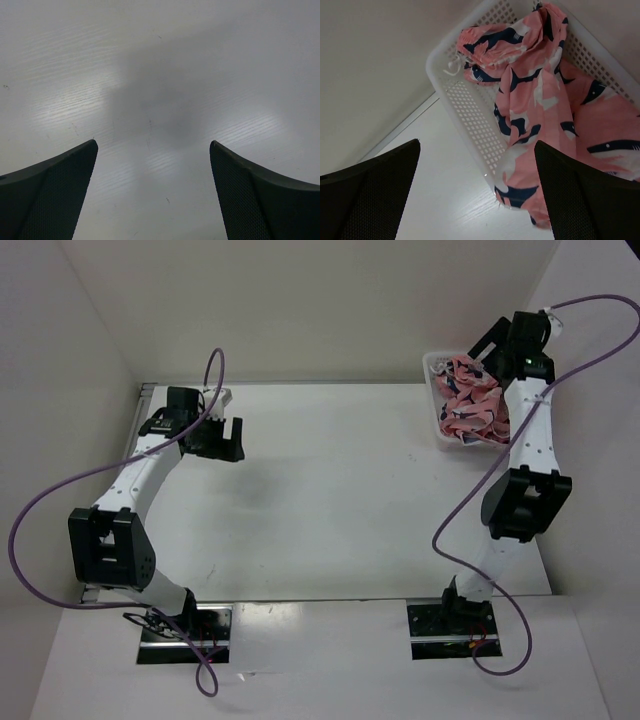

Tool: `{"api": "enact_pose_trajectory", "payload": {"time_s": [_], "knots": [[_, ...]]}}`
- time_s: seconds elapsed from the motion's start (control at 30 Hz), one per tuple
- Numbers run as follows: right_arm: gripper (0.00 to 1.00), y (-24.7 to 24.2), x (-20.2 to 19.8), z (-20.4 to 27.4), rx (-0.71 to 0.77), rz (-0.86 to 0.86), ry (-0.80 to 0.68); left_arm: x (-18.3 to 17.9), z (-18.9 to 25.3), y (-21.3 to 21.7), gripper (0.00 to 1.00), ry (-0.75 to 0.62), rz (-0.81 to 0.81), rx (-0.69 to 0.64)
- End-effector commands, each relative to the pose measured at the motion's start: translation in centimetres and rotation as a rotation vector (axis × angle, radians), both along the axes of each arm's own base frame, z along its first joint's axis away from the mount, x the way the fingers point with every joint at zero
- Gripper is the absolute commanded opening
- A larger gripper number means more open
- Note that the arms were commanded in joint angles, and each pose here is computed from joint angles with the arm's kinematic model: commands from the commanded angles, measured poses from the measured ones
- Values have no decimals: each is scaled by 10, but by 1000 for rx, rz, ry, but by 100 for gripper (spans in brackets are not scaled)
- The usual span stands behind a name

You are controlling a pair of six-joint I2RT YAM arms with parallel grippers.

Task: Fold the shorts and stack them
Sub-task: Grab the shorts from the pile

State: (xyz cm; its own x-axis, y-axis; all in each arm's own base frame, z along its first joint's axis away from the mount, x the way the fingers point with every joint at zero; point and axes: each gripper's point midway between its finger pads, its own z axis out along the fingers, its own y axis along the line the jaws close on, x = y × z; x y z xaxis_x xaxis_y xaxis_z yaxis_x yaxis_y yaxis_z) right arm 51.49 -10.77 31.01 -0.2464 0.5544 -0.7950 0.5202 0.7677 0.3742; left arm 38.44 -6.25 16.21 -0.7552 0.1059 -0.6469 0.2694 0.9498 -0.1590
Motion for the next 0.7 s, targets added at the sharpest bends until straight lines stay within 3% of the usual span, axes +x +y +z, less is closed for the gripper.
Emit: {"api": "enact_pose_trajectory", "payload": {"time_s": [0.0,0.2,0.43,0.47,0.53,0.57,0.67], "knots": [[100,-14,18,-55,94,7,118,-5,14,1,99,-27,-3,-7],[89,-28,21,-92,117,-38,207,-18,7,5,99,-6,9,9],[43,-30,18,-107,118,-48,241,-24,-1,5,99,22,9,10],[27,-30,18,-107,118,-48,241,-24,-1,5,99,22,9,10],[5,-29,16,-104,117,-48,238,-24,-1,4,99,22,3,3],[0,-29,14,-95,113,-48,222,-25,-1,2,99,22,-2,-4],[0,-28,10,-76,102,-47,176,-25,0,0,99,23,-10,-13]]}}
